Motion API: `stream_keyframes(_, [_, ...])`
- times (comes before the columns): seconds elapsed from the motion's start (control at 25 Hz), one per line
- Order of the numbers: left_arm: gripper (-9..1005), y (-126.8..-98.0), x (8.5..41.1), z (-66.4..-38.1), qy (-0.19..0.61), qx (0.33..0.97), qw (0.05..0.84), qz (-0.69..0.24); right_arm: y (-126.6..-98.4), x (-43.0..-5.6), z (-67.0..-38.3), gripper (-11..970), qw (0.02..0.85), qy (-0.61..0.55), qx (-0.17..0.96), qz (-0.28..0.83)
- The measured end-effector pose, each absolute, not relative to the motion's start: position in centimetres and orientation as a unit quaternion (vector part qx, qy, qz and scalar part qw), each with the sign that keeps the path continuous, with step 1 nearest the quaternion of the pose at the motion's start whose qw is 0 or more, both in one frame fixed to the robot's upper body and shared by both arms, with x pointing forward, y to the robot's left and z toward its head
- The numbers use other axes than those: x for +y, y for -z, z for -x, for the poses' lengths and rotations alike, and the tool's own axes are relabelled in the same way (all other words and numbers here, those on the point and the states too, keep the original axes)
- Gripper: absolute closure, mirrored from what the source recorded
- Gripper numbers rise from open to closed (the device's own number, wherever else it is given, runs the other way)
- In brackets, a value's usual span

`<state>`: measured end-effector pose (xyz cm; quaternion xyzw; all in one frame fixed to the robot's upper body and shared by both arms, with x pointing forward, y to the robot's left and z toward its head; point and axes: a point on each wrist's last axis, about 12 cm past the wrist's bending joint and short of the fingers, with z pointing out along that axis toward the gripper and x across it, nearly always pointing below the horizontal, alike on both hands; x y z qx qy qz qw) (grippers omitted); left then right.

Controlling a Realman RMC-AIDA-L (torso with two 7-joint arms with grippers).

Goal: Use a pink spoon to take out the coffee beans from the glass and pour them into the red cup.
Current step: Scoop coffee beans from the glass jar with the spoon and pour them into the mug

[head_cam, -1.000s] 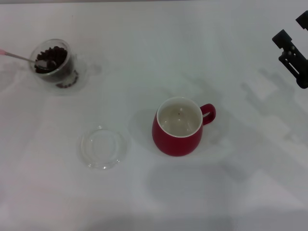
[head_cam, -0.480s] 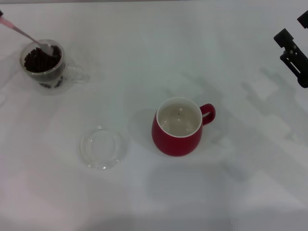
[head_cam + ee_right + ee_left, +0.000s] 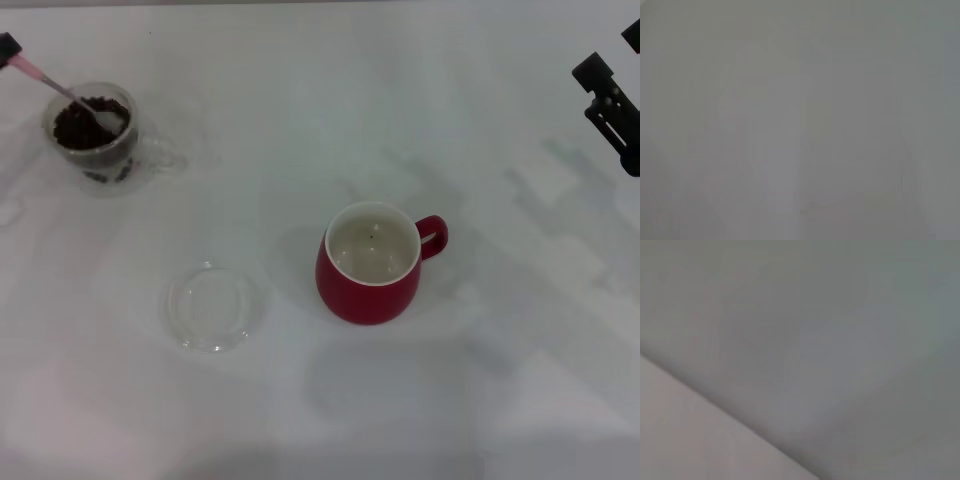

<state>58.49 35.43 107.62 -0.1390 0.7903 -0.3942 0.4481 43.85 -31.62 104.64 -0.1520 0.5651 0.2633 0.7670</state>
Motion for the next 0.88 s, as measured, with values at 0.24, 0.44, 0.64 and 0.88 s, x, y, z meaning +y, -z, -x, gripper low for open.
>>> stream_keyframes(0.24, [862,-106.5,35.0,-57.7,0.415,0.789,0.420,0.168,-104.8,-31.6,-44.1,251,0.768,-0.264,0.562,0.154])
stream_keyframes(0.44, [862,-106.2,35.1,-57.2,0.429,0.784,0.406,0.190,-104.8,-31.6,-44.3,251,0.768,-0.262,0.564,0.155])
stream_keyframes(0.64, [862,-105.8,35.1,-56.7,0.438,0.779,0.396,0.213,-104.7,-31.6,-44.5,251,0.766,-0.260,0.567,0.155])
stream_keyframes(0.88, [861,-105.3,35.4,-56.1,0.449,0.766,0.390,0.243,-104.7,-31.7,-44.7,251,0.766,-0.256,0.570,0.154])
